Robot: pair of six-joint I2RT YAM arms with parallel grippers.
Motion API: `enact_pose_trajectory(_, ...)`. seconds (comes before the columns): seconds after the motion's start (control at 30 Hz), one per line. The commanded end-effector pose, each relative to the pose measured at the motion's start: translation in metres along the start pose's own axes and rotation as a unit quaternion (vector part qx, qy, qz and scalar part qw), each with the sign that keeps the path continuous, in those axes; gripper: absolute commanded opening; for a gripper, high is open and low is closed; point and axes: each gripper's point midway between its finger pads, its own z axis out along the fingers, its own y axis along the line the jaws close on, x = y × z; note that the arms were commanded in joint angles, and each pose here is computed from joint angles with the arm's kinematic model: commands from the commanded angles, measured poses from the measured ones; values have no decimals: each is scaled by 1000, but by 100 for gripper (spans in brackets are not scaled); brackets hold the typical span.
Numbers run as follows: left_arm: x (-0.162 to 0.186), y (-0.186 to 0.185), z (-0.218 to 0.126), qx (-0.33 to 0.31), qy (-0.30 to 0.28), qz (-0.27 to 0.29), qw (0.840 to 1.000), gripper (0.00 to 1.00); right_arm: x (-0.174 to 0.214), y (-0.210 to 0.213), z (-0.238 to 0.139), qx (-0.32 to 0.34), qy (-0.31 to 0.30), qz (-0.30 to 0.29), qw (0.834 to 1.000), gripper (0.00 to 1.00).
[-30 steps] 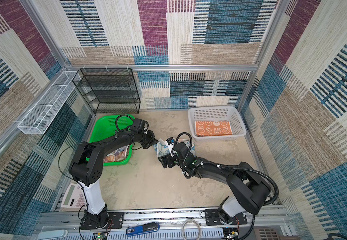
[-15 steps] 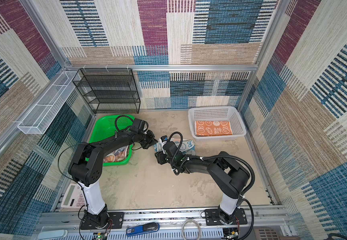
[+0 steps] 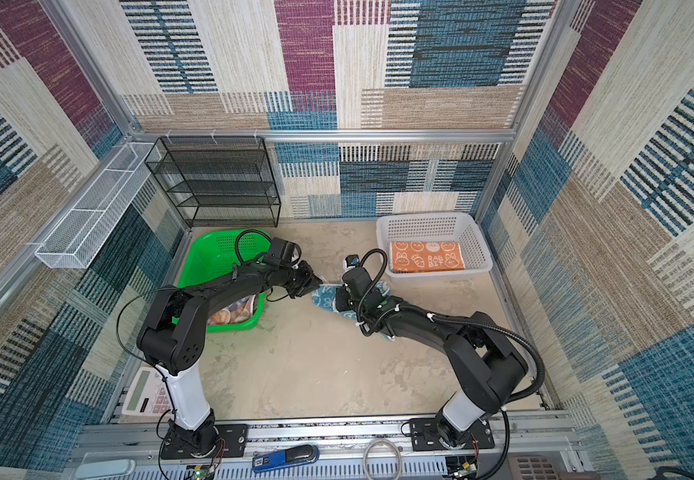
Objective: Fold and stack the towels
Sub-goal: 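Pull the blue towel's edge away from the left gripper with the right gripper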
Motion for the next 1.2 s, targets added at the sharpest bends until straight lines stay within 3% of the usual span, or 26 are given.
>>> enact_pose_trajectory(0.0, -3, -11, -2, 13, -5, 15, 1000, 33, 2, -15, -13, 21, 15, -15, 1000, 0)
enact_pose_trajectory(0.23, -3, -15, -15, 5, -14, 46, 999, 48, 7, -33, -35, 38, 19, -21, 999, 0)
enact_pose_trajectory(0.3, -2, -18, -20, 2, -14, 63, 998, 58, 14, -38, -40, 39, 22, -23, 999, 0)
enact_pose_trajectory(0.53, 8, -20, -1, 5, 42, 79, 996, 68, 49, -48, -46, 33, 41, -31, 998, 0)
enact_pose_trajectory(0.77, 13, -15, 27, -38, 90, 106, 990, 71, 64, -58, -53, 43, 45, -29, 998, 0)
enact_pose_trajectory(1.17, 6, 21, 33, -125, 111, 114, 979, 67, 50, -69, -61, 68, 16, -20, 997, 0)
